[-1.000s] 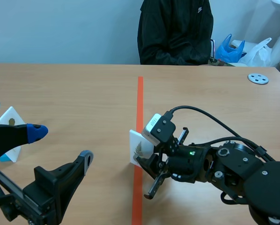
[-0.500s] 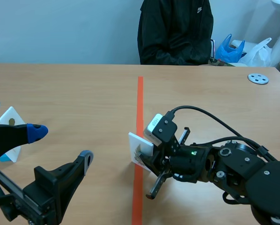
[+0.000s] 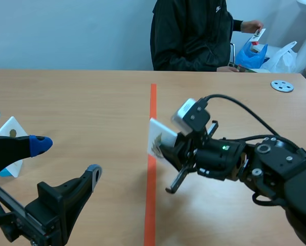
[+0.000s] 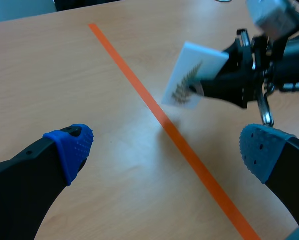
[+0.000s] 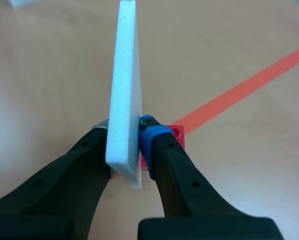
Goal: Sort the leaf by its shape. The table is split by an orange tape line. A compound leaf with several leaflets goes to the left side, a simple leaf with one blade goes to the right side. Return to the home posture when a red brick is placed on the table.
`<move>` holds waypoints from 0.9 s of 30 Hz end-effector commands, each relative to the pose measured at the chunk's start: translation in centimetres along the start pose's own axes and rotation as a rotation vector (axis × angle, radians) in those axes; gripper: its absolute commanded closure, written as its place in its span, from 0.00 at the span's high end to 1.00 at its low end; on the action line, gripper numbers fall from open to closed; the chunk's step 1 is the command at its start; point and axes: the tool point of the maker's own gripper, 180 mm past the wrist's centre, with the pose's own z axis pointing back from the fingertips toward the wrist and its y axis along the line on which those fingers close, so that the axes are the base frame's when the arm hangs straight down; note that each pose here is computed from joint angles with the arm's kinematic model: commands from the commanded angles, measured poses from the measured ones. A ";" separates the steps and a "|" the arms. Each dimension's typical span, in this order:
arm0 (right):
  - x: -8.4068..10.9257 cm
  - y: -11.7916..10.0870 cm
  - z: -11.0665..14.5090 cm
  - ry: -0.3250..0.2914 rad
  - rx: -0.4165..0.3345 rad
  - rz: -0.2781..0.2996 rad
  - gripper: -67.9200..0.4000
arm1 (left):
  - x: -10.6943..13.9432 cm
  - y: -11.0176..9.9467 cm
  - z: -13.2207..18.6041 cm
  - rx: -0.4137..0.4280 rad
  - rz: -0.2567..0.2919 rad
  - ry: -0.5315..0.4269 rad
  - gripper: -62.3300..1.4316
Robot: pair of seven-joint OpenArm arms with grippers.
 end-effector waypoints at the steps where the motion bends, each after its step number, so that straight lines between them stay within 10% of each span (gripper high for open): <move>1: 2.0 -1.9 0.9 -0.060 -0.044 -0.010 0.03 | 0.6 0.0 0.0 -0.001 0.002 -0.023 1.00; 11: 1.2 -11.3 9.0 -0.093 -0.397 -0.236 0.03 | 0.6 0.0 0.0 -0.002 0.002 -0.023 1.00; 27: -1.5 -20.7 15.8 -0.030 -0.782 -0.330 0.03 | 0.6 0.0 0.0 -0.001 0.002 -0.023 1.00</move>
